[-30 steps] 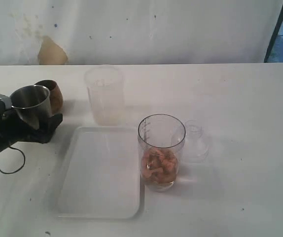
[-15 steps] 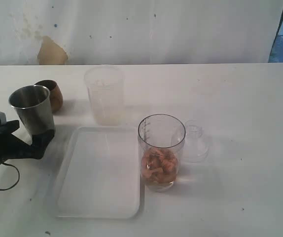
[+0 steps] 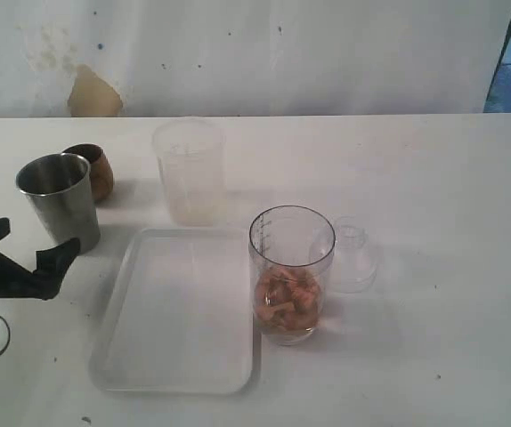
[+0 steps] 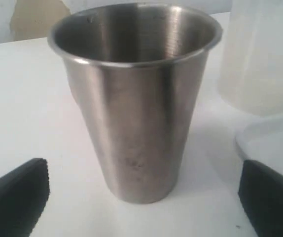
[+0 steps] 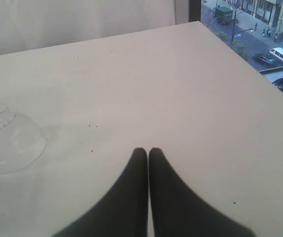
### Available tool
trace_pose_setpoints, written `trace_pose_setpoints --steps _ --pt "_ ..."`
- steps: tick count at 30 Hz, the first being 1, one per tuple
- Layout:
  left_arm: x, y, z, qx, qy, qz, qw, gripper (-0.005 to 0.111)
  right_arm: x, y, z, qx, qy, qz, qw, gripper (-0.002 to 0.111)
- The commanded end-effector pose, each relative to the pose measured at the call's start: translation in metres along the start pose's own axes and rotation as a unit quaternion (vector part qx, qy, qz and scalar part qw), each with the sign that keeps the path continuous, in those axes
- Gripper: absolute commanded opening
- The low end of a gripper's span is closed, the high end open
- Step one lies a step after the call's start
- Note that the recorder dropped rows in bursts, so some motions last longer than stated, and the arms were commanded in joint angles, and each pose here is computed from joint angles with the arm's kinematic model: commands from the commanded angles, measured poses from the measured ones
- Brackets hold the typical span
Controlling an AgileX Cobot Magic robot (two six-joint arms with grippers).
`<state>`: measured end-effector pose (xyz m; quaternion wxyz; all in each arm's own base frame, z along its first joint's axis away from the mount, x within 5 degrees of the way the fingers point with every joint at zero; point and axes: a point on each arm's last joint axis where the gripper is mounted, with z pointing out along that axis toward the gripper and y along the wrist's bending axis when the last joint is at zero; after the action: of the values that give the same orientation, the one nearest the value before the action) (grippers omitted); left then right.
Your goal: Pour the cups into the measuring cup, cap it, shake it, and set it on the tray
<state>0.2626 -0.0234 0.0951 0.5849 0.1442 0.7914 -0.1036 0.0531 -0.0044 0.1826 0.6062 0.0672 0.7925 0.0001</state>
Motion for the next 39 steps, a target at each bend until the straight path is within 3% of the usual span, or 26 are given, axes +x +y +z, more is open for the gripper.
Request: trace_pose_setpoints --steps 1,10,13,16,19,23,24,29,34,39 --pt "-0.008 -0.004 -0.015 -0.005 -0.013 0.003 1.0 0.105 0.001 0.0 0.0 0.001 -0.003 0.003 1.0 0.0" --pt "-0.033 -0.01 -0.052 -0.04 -0.063 0.007 0.997 0.105 0.001 0.0 0.0 0.001 -0.003 0.003 1.0 0.0" --pt "-0.043 -0.01 -0.065 -0.064 -0.089 -0.018 0.994 0.105 0.001 0.0 0.0 0.001 -0.003 0.003 1.0 0.0" --pt "-0.053 -0.01 -0.077 -0.08 -0.119 -0.034 0.989 0.097 0.001 0.0 0.0 0.001 -0.003 0.003 1.0 0.0" --pt "-0.064 -0.012 -0.087 -0.083 -0.152 -0.025 0.985 0.071 0.001 0.0 0.0 0.001 -0.003 0.003 1.0 0.0" --pt "-0.083 -0.02 -0.1 -0.059 -0.204 0.002 0.977 0.005 0.001 0.0 0.0 0.001 -0.003 0.003 1.0 0.0" --pt "-0.088 -0.023 -0.104 -0.047 -0.216 0.009 0.975 0.001 0.001 0.0 0.0 0.001 -0.003 0.003 1.0 0.0" --pt "-0.109 -0.03 -0.121 -0.029 -0.275 0.001 0.961 0.0 0.001 0.0 0.0 0.001 -0.003 0.003 1.0 0.0" --pt "-0.116 -0.024 -0.129 -0.081 -0.171 0.004 0.982 0.0 0.001 0.0 0.0 0.001 -0.003 0.003 1.0 0.0" --pt "-0.138 -0.016 -0.147 -0.133 -0.098 -0.084 0.983 0.0 0.001 0.0 0.0 0.001 -0.003 0.003 1.0 0.0"
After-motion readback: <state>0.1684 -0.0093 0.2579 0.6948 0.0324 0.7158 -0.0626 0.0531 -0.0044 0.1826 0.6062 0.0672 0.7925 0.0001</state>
